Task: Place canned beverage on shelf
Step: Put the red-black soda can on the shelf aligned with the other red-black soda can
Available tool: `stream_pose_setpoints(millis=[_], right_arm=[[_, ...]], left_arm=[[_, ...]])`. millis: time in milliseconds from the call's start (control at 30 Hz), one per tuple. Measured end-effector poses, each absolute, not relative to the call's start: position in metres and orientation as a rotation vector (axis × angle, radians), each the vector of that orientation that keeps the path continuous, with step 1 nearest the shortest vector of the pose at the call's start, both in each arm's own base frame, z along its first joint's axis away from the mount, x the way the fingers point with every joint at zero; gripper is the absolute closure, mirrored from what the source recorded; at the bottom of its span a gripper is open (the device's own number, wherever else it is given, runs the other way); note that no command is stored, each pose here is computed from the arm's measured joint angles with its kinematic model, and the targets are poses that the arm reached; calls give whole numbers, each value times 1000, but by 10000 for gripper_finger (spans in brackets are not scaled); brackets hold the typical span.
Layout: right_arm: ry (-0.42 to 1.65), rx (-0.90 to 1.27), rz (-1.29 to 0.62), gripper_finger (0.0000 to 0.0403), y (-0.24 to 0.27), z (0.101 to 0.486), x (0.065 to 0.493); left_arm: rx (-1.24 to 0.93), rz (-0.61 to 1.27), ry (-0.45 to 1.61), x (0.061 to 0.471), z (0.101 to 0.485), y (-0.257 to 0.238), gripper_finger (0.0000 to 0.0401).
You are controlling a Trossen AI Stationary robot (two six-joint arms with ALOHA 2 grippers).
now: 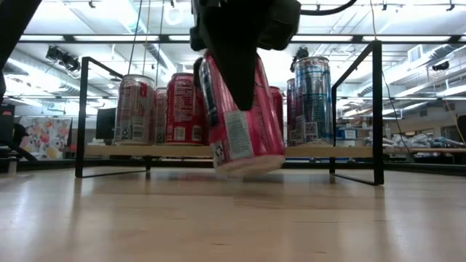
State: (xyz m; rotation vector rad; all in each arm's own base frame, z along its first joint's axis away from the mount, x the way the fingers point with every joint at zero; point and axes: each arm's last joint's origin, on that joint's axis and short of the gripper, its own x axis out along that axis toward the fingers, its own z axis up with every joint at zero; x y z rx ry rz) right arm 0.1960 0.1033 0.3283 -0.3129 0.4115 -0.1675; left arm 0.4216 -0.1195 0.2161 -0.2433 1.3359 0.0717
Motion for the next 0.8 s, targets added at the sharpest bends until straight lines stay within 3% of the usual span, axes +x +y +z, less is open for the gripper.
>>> stream_pose_setpoints(millis=[233, 800], right_arm=[[407, -316, -164, 106, 104, 329, 196], [406, -318, -163, 106, 104, 329, 196]], left_arm=[[-185, 19, 1352, 422, 204, -134, 47], [-182, 46, 1336, 421, 214, -125, 43]])
